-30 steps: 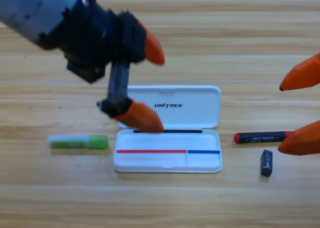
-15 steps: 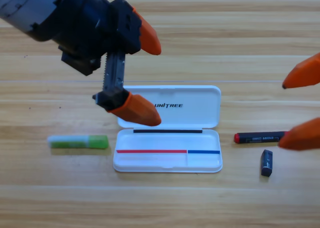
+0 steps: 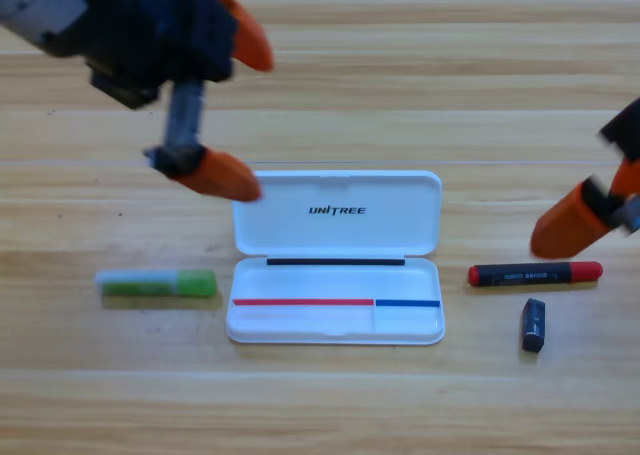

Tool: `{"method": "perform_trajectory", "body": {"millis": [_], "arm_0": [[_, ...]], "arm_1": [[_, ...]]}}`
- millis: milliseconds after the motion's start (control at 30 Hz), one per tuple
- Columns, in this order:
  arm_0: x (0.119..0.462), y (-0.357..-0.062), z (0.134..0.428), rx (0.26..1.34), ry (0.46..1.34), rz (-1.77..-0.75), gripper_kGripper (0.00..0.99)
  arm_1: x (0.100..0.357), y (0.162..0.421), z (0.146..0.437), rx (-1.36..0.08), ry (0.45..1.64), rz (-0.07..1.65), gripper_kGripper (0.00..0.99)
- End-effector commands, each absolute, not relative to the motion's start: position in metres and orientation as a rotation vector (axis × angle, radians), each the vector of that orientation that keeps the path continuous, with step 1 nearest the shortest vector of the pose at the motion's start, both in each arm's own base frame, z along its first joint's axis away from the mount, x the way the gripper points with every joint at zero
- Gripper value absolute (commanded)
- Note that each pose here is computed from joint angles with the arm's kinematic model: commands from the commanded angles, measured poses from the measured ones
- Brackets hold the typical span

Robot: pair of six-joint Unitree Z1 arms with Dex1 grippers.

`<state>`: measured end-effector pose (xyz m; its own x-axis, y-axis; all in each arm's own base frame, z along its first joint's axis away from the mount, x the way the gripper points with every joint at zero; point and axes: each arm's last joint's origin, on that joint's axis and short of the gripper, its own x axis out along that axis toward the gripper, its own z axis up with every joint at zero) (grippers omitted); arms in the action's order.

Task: Clean up eraser and pencils

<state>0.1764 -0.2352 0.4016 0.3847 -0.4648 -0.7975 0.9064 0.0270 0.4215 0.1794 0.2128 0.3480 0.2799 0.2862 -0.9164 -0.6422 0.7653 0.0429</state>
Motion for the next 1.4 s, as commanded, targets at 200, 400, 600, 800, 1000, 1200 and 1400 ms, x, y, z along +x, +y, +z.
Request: {"method": "perform_trajectory", "body": {"millis": [200, 400, 600, 800, 1000, 1200, 1400], "arm_0": [[0.249, -0.162, 0.341, 1.333, 0.727, -1.079, 0.976], [0.253, -0.154, 0.291, 1.376, 0.813, -1.150, 0.988], [0.249, -0.153, 0.253, 1.396, 0.833, -1.205, 0.988], [0.256, -0.157, 0.239, 1.389, 0.890, -1.201, 0.982], [0.267, -0.163, 0.228, 1.352, 1.005, -1.216, 0.977], [0.291, -0.173, 0.224, 1.322, 1.089, -1.222, 0.976], [0.314, -0.175, 0.218, 1.295, 1.164, -1.232, 0.971]], "arm_1": [[0.243, 0.230, 0.242, -0.206, 1.461, 0.142, 0.985], [0.257, 0.227, 0.201, -0.044, 1.542, 0.000, 0.945], [0.259, 0.230, 0.186, 0.002, 1.584, -0.001, 0.922], [0.268, 0.232, 0.177, 0.029, 1.576, 0.005, 0.862], [0.275, 0.230, 0.167, 0.041, 1.580, -0.012, 0.861], [0.275, 0.232, 0.163, 0.055, 1.602, 0.002, 0.726], [0.273, 0.234, 0.161, 0.057, 1.637, 0.047, 0.259]]}}
